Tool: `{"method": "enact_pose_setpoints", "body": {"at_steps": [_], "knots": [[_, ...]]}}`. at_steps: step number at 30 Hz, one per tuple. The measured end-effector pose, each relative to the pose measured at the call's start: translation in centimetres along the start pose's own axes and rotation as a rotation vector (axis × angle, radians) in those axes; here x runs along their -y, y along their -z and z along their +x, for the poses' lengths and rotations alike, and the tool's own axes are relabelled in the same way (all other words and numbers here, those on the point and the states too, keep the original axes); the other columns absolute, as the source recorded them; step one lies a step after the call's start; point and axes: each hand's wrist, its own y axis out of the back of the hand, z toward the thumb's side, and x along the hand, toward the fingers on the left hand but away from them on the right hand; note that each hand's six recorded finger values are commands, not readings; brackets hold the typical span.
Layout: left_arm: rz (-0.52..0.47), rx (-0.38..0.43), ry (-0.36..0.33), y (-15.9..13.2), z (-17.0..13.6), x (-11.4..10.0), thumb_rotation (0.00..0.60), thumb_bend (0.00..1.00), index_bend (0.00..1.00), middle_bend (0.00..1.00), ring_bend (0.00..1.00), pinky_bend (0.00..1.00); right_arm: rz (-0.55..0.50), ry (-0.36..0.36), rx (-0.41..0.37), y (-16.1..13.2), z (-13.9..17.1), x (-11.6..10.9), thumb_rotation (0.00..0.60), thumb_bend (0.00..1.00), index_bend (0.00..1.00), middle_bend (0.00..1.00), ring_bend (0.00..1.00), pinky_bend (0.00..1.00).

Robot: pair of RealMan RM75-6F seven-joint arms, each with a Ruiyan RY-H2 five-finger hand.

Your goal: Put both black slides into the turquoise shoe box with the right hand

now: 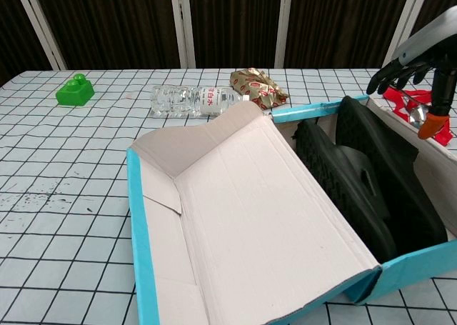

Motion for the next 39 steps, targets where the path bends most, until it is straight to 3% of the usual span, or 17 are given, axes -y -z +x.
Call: {"method": "enact_pose_setpoints", "body": {"at_steps": [3, 8, 15, 18, 25, 39], "knots": [[0.002, 0.003, 0.003, -0.1, 0.0, 0.1, 0.6, 0.24, 0.19, 0.06, 0.0, 0.09, 0.001, 0.042, -0.019, -0.3, 0.1, -0.5, 0.6, 0.18, 0.16, 0.15, 0.25, 0.42], [0.001, 0.0, 0.001, -0.1, 0.0, 0.0, 0.6, 0.24, 0.19, 0.06, 0.0, 0.09, -0.002, 0.128, -0.07, -1.0, 0.4, -0.8, 0.6, 0.23, 0.3, 0.29, 0.44, 0.65], [0.001, 0.001, 0.004, -0.1, 0.0, 0.1, 0.6, 0.24, 0.19, 0.06, 0.0, 0.09, -0.022, 0.195, -0.158, -2.5, 0.3, 0.0, 0.6, 0.44, 0.6, 0.54, 0.69, 0.84], [-0.001, 0.0, 0.004, 0.0, 0.0, 0.1, 0.6, 0.24, 0.19, 0.06, 0.0, 0.09, -0.031, 0.219, -0.191, -3.4, 0.1, 0.4, 0.6, 0.49, 0.66, 0.59, 0.73, 0.87], [-0.005, 0.001, 0.005, 0.0, 0.0, 0.0, 0.6, 0.24, 0.19, 0.06, 0.0, 0.09, -0.055, 0.228, -0.24, -4.9, -1.0, 1.5, 0.6, 0.5, 0.67, 0.61, 0.75, 0.88], [-0.009, 0.003, 0.003, 0.1, 0.0, -0.1, 0.6, 0.24, 0.19, 0.06, 0.0, 0.09, -0.114, 0.128, -0.216, -4.4, -4.7, 4.1, 0.6, 0.5, 0.67, 0.61, 0.75, 0.88]]}}
